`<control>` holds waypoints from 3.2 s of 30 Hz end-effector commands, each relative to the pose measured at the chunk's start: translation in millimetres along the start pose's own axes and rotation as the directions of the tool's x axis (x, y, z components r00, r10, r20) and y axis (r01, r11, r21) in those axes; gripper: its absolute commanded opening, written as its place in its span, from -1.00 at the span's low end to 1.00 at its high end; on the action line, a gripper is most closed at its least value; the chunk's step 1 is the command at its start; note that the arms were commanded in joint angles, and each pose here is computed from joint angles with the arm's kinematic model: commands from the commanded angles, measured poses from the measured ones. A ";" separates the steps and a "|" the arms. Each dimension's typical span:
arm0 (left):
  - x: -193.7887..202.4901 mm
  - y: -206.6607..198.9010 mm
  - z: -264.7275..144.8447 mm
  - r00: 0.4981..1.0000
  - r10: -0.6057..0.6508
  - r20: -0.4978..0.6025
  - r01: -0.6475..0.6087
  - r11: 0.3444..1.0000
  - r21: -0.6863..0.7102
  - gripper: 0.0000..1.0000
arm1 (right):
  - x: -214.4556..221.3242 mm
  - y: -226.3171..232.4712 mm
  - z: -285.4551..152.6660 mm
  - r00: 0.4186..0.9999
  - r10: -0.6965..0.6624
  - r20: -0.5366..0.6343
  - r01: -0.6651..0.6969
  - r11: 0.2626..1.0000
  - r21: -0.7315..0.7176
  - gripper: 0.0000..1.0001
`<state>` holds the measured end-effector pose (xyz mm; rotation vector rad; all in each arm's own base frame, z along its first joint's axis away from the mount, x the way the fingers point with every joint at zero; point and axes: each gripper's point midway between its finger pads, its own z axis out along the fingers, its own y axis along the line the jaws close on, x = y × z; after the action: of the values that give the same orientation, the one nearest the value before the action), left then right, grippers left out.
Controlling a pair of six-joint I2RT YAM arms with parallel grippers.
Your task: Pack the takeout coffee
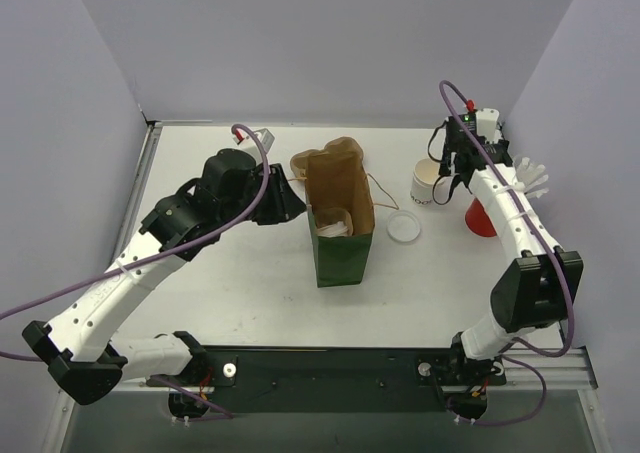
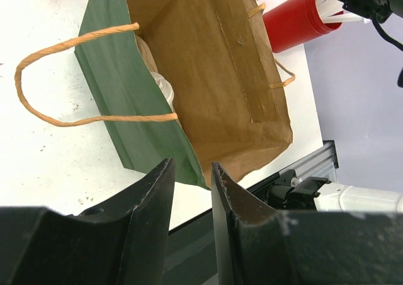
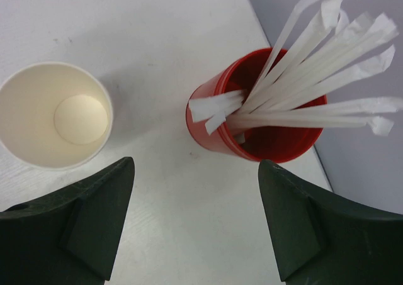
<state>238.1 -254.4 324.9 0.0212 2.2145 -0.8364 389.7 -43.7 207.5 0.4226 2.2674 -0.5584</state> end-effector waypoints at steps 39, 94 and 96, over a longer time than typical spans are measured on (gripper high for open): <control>-28.3 6.3 -18.2 0.997 -0.012 0.075 0.005 0.995 0.096 -0.21 | -62.7 -71.0 30.5 0.939 0.327 0.102 -0.326 0.945 -0.032 0.22; -37.4 25.3 -0.3 0.998 -0.026 0.056 0.023 0.999 0.044 -0.21 | -60.3 -69.1 104.6 0.981 0.185 0.055 -0.188 0.979 0.072 -0.91; -38.1 25.5 -0.3 0.998 -0.026 0.059 0.024 0.999 0.044 -0.21 | -63.5 -73.4 97.7 0.983 0.168 0.070 -0.174 0.980 0.092 -1.00</control>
<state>265.5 -223.8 313.5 -0.0357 2.2275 -0.8574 459.8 -158.6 171.3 0.6635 2.2166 -0.4924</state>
